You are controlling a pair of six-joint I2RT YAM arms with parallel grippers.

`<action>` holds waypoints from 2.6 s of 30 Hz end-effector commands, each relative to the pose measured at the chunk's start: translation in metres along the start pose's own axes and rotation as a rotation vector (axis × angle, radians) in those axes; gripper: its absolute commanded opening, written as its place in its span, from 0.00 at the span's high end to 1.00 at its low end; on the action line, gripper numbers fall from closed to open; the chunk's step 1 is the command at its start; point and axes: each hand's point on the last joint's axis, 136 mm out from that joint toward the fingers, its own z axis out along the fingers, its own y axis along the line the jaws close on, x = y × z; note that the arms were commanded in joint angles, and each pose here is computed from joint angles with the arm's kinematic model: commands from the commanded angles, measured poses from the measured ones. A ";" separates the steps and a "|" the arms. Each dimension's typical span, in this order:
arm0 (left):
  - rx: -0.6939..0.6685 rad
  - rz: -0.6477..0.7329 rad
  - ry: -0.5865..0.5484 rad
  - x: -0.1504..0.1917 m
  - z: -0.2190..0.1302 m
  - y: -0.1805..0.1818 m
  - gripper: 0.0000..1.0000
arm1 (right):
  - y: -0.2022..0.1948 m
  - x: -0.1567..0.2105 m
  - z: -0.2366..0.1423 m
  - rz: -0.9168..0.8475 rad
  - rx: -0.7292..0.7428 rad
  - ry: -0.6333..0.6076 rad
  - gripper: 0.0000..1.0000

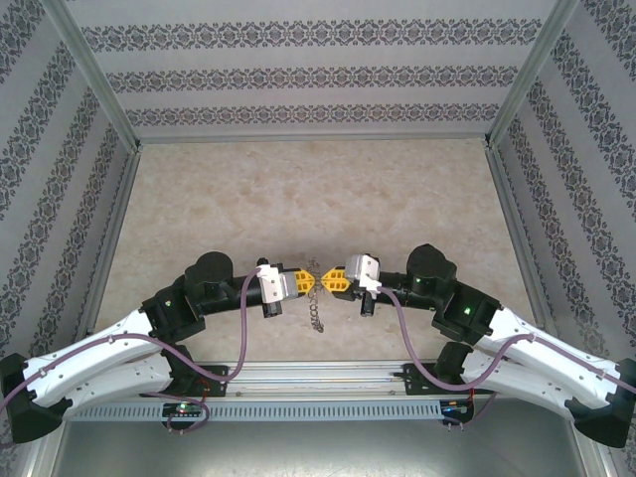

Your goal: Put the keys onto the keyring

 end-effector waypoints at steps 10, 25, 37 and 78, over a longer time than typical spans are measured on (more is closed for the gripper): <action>0.008 0.016 -0.054 -0.015 -0.004 -0.003 1.00 | -0.004 -0.002 -0.001 -0.029 0.036 -0.027 1.00; 0.008 0.017 -0.050 -0.013 -0.003 -0.003 1.00 | -0.002 -0.003 -0.003 -0.030 0.028 -0.030 1.00; 0.005 0.019 -0.052 -0.015 -0.004 -0.002 1.00 | 0.005 0.000 0.001 -0.022 -0.020 -0.023 1.00; 0.008 0.020 -0.058 -0.016 -0.005 -0.003 1.00 | 0.002 -0.004 0.000 -0.054 0.003 -0.044 1.00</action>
